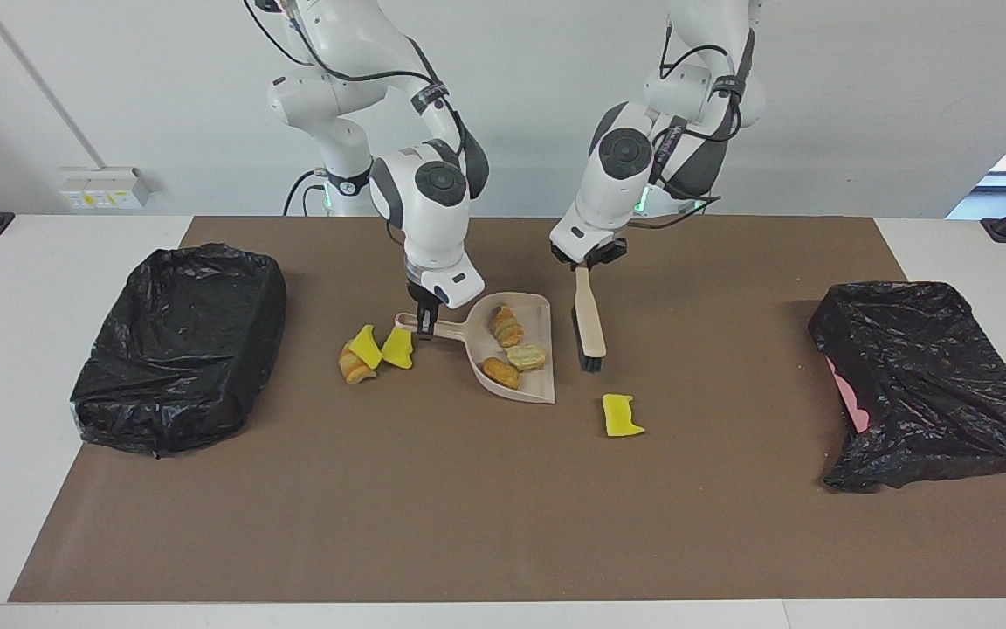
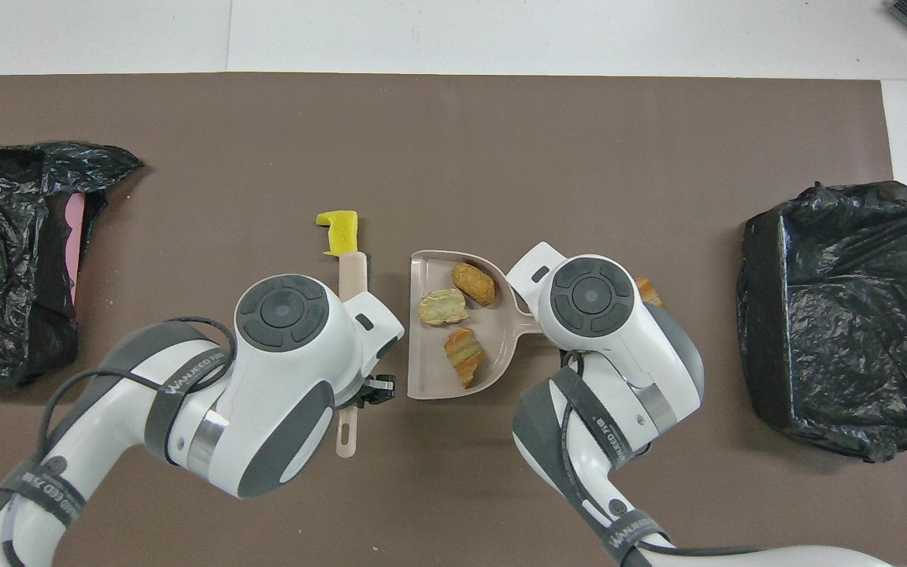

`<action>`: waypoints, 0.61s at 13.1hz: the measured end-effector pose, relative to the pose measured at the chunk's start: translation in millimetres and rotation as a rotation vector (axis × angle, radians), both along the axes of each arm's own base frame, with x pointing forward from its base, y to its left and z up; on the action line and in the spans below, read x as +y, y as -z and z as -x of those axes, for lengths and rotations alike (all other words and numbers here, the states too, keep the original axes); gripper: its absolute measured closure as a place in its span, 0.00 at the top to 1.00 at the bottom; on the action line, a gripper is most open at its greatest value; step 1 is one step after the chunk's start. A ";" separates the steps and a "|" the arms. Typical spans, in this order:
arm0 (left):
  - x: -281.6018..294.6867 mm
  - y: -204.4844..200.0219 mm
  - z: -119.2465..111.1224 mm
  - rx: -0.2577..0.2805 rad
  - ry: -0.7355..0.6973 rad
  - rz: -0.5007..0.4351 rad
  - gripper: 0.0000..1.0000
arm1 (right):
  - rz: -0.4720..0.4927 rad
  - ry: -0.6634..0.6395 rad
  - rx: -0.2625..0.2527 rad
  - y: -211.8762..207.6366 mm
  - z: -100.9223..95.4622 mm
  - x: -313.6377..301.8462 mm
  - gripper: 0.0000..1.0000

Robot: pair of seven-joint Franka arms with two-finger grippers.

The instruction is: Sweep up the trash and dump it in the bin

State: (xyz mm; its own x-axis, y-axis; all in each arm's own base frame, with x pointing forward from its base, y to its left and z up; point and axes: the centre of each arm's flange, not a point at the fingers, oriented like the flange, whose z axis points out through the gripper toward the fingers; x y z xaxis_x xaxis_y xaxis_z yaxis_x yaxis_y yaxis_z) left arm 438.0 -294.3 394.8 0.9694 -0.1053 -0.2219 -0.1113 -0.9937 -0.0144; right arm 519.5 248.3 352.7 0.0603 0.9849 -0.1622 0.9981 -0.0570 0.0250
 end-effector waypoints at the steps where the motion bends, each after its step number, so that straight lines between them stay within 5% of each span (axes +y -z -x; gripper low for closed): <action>1: 18.9 0.8 -14.9 -0.017 0.035 -0.018 0.26 | 0.000 0.024 -0.003 0.5 0.7 0.7 0.32; 8: 112.2 6.7 -128.0 -0.083 0.255 -0.089 0.26 | 0.006 0.199 -0.023 3.4 13.9 16.3 0.32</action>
